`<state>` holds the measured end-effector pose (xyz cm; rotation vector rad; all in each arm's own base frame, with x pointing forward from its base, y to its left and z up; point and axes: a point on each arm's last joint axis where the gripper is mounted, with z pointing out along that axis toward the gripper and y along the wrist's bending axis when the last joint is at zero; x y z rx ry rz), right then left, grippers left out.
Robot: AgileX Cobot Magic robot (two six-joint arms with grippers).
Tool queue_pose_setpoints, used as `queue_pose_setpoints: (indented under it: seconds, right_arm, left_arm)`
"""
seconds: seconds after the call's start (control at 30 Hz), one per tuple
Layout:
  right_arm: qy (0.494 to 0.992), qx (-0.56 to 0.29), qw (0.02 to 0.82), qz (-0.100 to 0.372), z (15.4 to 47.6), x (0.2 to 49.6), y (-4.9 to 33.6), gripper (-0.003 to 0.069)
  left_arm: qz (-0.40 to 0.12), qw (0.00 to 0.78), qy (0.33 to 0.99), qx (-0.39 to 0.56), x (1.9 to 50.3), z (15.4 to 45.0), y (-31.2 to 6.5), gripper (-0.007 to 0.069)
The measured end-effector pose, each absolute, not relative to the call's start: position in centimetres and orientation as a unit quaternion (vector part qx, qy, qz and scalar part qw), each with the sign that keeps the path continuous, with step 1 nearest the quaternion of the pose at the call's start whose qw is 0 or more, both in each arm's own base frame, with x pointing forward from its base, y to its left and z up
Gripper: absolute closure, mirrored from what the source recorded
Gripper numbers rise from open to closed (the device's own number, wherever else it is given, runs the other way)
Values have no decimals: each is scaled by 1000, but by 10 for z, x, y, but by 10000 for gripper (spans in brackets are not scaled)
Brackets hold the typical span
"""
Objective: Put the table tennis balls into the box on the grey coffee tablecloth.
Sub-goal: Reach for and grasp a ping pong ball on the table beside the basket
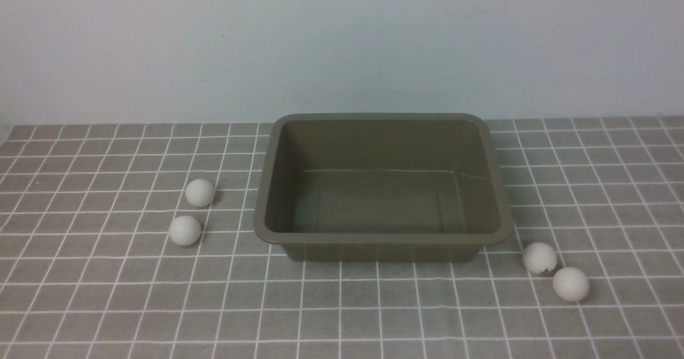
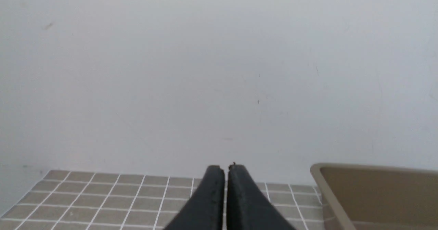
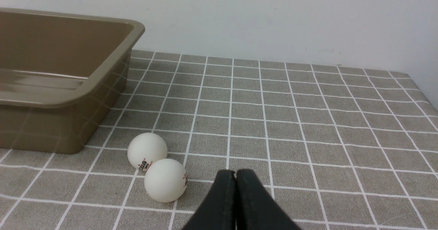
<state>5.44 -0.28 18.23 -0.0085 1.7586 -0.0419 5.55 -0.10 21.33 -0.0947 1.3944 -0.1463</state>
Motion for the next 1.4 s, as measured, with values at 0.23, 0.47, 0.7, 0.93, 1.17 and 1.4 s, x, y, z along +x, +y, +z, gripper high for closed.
queue_pose_setpoints:
  seconds: [0.23, 0.47, 0.7, 0.93, 1.17, 1.4]
  right_arm:
    - [755, 17, 656, 12, 185, 55, -1, 673]
    - [619, 204, 721, 235, 211, 55, -1, 673]
    - [549, 240, 754, 269, 223, 52, -7, 673]
    - [736, 157, 620, 223, 280, 62, 11, 673]
    - [938, 36, 340, 61, 327, 128, 12, 673]
    - [968, 13, 247, 34, 325, 180, 12, 673]
  left_arm:
    - [-129, 813, 561, -92, 51, 229, 1, 629]
    - [-235, 756, 587, -170, 48, 283, -1, 629]
    - [-138, 451, 872, -134, 101, 326, -12, 629]
    - [-94, 254, 963, -6, 185, 313, -20, 629]
    - [-99, 156, 982, 39, 264, 274, -25, 629]
    - [-98, 117, 986, 64, 316, 247, -27, 626]
